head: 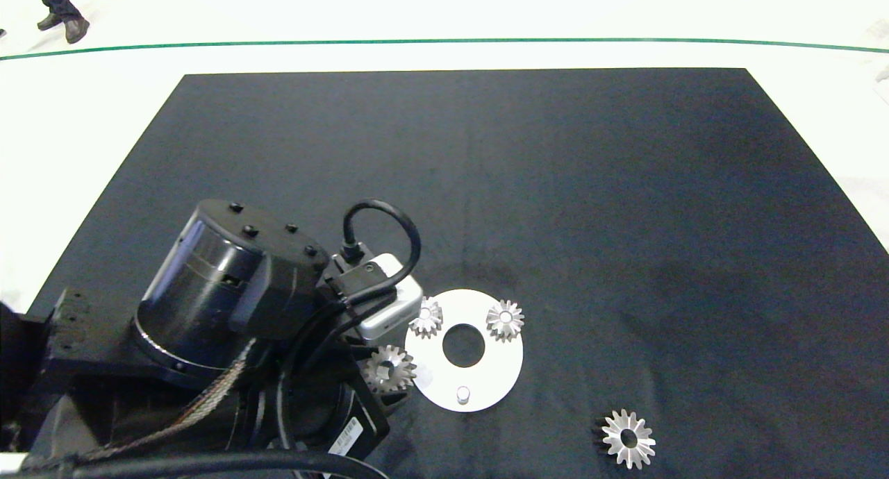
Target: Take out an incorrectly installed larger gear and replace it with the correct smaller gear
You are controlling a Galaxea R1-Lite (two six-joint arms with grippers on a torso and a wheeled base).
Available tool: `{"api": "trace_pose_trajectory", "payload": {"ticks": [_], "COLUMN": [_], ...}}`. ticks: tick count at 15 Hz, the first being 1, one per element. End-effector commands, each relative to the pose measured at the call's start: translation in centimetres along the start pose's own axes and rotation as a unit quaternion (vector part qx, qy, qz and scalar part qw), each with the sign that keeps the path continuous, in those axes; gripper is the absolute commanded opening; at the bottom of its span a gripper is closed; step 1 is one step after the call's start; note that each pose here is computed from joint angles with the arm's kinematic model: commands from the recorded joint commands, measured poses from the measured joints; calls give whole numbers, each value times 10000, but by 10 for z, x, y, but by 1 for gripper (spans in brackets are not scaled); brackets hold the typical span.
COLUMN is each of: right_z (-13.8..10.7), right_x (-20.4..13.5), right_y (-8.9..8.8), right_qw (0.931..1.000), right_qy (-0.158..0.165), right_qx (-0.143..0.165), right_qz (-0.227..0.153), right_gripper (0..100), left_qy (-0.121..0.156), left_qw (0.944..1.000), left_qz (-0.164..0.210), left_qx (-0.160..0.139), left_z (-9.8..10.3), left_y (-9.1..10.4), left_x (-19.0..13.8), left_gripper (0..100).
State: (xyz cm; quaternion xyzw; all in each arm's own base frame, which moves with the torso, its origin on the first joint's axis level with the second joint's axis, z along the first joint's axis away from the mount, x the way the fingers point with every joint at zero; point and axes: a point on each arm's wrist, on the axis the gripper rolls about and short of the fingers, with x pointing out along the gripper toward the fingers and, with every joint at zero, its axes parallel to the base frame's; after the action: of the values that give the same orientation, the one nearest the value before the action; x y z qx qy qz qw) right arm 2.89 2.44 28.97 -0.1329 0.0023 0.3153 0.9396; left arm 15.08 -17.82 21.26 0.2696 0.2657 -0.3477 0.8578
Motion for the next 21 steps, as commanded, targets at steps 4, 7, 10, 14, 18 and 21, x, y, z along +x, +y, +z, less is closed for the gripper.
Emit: {"api": "trace_pose_trajectory", "payload": {"ticks": [4,7,10,14,18,21], "right_z": [0,0,0,0,0,0], "right_x": [0,-1,-3,-4,-4,-4], "right_y": [0,0,-1,-1,-1,-1], "right_qw": [10000,10000,9999,9999,9999,9999], "right_qy": [8,-7,-44,-58,-58,-66], "right_qx": [-45,-97,-91,-96,-96,-95], "right_qz": [-8,-12,-21,-25,-25,-27], "right_gripper": [100,100,100,100,100,100], "left_qy": [366,467,640,680,675,721], "left_qw": [9979,9969,9951,9945,9944,9939], "left_qz": [52,135,290,253,217,188], "left_qx": [530,611,694,750,784,818], "left_z": [30,35,34,33,33,33], "left_y": [-29,-37,-41,-45,-48,-51], "left_x": [32,46,58,59,59,63], "left_gripper": [37,37,37,37,37,37]}}
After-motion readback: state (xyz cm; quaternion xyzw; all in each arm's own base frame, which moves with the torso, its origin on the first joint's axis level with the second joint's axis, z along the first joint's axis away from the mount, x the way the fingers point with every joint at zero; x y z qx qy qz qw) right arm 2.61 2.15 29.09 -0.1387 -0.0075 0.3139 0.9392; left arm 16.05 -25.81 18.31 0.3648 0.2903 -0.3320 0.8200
